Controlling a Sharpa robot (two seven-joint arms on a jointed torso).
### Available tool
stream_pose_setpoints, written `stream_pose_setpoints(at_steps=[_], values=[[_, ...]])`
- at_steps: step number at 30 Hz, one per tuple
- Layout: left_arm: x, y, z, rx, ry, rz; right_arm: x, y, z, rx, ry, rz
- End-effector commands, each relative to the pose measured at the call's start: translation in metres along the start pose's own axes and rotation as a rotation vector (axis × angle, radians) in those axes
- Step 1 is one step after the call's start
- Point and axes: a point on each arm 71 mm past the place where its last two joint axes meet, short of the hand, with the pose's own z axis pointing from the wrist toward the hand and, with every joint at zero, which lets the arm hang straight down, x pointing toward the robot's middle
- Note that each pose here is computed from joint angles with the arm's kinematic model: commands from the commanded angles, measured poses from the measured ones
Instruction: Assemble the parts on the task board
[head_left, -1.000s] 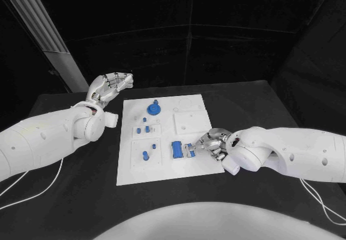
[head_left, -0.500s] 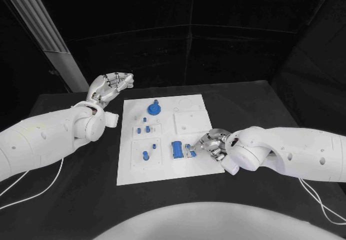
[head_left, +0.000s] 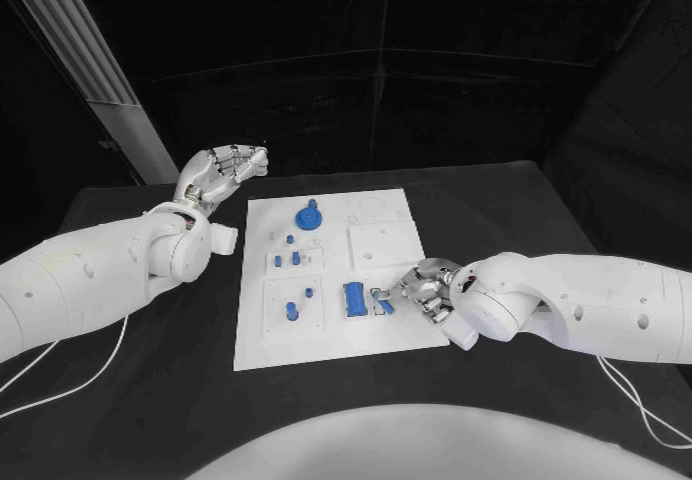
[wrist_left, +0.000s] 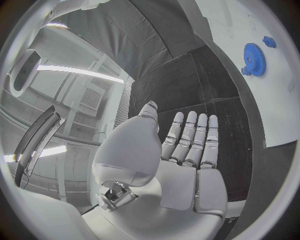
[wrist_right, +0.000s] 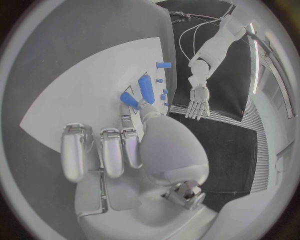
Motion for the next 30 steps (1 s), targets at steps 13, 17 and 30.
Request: stream_pose_setpoints(at_steps=[13, 17, 30], values=[[0.0008, -0.0120, -0.0002, 0.161, 0.008, -0.009, 0.0042, 0.0019, 0.0005, 0.010, -0.003, -0.024], [0.0008, -0.0119, -0.0003, 0.161, 0.008, -0.009, 0.0044, 0.0028, 0.0010, 0.009, -0.013, -0.032], [0.0000, -0.0118, -0.0007, 0.160, 0.007, -0.009, 0.0050, 0.0053, 0.0028, 0.008, -0.043, -0.036]])
